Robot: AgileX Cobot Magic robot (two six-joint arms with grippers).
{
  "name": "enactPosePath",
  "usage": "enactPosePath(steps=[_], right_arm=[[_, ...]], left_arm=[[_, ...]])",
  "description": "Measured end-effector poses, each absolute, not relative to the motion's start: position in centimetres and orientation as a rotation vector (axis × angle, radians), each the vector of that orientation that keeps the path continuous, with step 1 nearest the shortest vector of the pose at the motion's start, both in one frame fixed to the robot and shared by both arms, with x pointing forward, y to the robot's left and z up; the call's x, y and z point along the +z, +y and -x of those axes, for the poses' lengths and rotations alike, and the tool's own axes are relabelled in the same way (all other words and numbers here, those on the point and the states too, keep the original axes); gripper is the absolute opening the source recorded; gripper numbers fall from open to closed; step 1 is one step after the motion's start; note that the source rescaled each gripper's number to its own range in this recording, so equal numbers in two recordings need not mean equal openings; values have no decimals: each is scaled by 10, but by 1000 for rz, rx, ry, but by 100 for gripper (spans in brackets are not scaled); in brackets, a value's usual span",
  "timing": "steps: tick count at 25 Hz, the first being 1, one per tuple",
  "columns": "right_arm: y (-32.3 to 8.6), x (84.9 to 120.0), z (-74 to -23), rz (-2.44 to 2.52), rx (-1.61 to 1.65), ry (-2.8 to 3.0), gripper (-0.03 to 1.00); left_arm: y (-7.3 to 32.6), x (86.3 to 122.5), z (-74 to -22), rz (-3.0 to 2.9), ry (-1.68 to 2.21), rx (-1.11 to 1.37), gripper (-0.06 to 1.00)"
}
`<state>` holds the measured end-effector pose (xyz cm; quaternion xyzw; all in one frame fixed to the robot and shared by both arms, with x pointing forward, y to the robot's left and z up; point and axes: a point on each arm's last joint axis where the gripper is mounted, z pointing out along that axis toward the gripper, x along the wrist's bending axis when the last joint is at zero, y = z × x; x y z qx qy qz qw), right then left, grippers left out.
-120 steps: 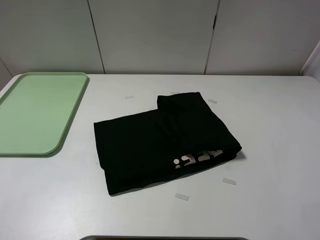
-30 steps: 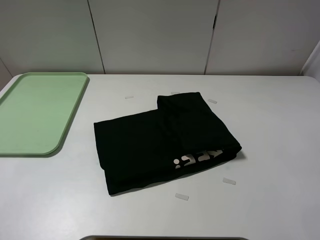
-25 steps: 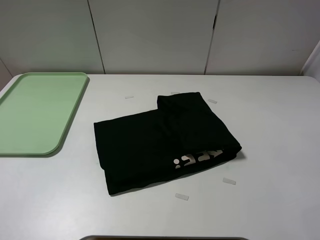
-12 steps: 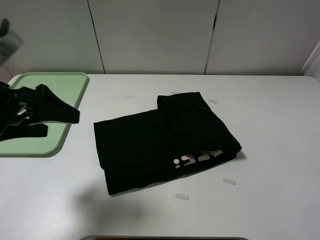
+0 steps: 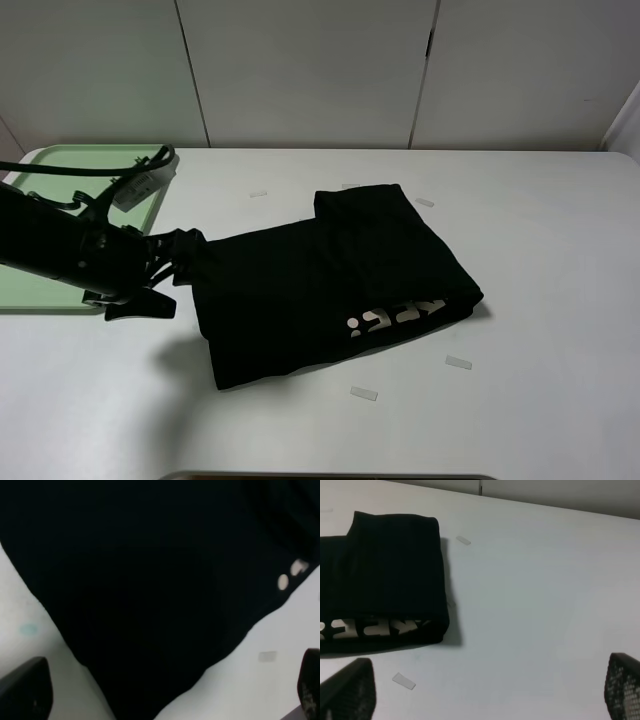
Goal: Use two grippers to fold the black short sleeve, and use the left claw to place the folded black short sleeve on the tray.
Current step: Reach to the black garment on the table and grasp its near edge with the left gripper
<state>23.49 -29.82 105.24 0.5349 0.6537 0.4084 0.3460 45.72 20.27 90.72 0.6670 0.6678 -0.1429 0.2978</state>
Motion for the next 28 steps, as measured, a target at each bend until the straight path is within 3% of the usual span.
enactPosePath(steps=[12, 20, 25, 28], right_arm=[[-298, 1052, -235, -1395, 1060, 1691, 100], [-299, 1052, -235, -1399, 1062, 1689, 100], [-299, 1052, -235, -1402, 1064, 1687, 100], [-299, 1052, -235, -1402, 1064, 1687, 100]], left_arm=[[203, 867, -463, -1778, 1878, -434, 97], [185, 858, -469, -1752, 1824, -467, 85], [175, 854, -470, -1756, 1810, -463, 72], [175, 850, -470, -1773, 1827, -440, 48]])
